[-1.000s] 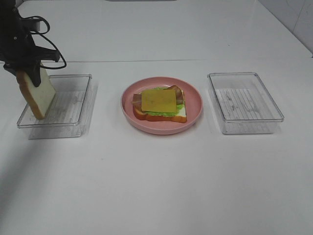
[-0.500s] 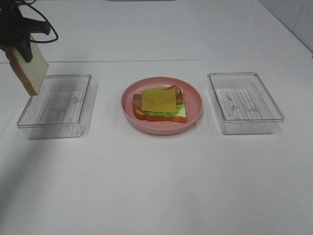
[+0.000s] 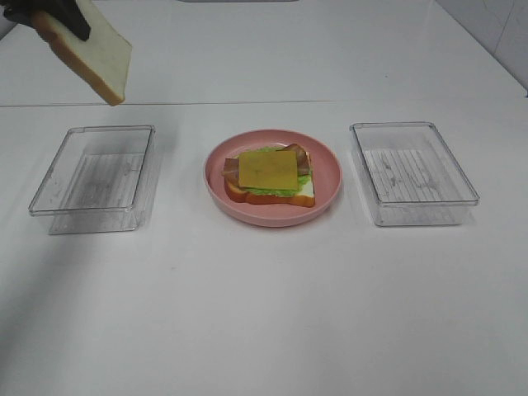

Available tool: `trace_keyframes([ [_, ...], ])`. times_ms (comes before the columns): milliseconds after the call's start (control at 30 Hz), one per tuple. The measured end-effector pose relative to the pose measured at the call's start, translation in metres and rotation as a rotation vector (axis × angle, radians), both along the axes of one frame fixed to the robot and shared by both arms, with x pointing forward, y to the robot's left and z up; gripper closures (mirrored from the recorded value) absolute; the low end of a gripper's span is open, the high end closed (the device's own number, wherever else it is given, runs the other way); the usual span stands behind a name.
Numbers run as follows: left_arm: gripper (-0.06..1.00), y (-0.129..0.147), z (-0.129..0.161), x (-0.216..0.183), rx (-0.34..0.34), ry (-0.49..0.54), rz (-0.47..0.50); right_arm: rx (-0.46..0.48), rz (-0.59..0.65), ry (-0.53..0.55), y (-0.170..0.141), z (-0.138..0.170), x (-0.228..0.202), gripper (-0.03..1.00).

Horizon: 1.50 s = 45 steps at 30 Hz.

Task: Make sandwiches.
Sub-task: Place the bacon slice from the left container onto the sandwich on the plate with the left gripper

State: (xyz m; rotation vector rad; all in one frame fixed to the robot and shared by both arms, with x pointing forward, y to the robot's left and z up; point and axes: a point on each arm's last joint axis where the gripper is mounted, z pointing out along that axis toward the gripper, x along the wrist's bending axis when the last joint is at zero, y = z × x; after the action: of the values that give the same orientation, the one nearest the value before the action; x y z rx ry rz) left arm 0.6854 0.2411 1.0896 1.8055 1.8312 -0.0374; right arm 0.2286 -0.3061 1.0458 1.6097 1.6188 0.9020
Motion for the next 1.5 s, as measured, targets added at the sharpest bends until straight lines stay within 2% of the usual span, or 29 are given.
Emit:
trace_keyframes([
  [33, 0.76, -0.010, -0.004, 0.001, -0.033, 0.005, -0.035, 0.000, 0.000, 0.000, 0.000, 0.000, 0.000, -0.01],
  [100, 0.76, -0.019, -0.007, 0.001, -0.052, 0.013, -0.057, 0.000, 0.000, 0.000, 0.000, 0.000, 0.000, -0.01],
  [133, 0.76, -0.036, -0.016, 0.003, -0.087, 0.035, -0.097, 0.000, 0.000, 0.000, 0.000, 0.000, 0.000, -0.01],
  [167, 0.76, -0.036, -0.016, 0.003, -0.087, 0.035, -0.097, 0.000, 0.000, 0.000, 0.000, 0.000, 0.000, -0.01],
  [233, 0.76, -0.064, -0.033, 0.004, -0.129, 0.081, -0.147, 0.000, 0.000, 0.000, 0.000, 0.000, 0.000, -0.01],
  [300, 0.76, -0.074, -0.039, 0.004, -0.138, 0.091, -0.162, 0.000, 0.000, 0.000, 0.000, 0.000, 0.000, -0.01],
  [333, 0.76, -0.091, -0.048, 0.005, -0.154, 0.090, -0.164, 0.000, 0.000, 0.000, 0.000, 0.000, 0.000, -0.01],
  [367, 0.76, -0.091, -0.048, 0.005, -0.154, 0.090, -0.164, 0.000, 0.000, 0.000, 0.000, 0.000, 0.000, -0.01],
  [433, 0.76, -0.117, -0.057, 0.005, -0.169, 0.077, -0.160, 0.000, 0.000, 0.000, 0.000, 0.000, 0.000, -0.01],
  [667, 0.76, -0.155, -0.077, 0.007, -0.227, 0.062, -0.104, 0.000, 0.000, 0.000, 0.000, 0.000, 0.000, -0.01],
  [767, 0.76, -0.175, -0.088, 0.008, -0.279, 0.060, -0.060, 0.000, 0.000, 0.000, 0.000, 0.000, 0.000, -0.01],
  [1067, 0.76, -0.209, -0.122, 0.005, -0.317, 0.107, 0.007, 0.000, 0.000, 0.000, 0.000, 0.000, 0.000, -0.01],
  [1500, 0.76, -0.211, -0.149, 0.009, -0.288, 0.123, 0.024, 0.000, 0.000, 0.000, 0.000, 0.000, 0.000, -0.01],
])
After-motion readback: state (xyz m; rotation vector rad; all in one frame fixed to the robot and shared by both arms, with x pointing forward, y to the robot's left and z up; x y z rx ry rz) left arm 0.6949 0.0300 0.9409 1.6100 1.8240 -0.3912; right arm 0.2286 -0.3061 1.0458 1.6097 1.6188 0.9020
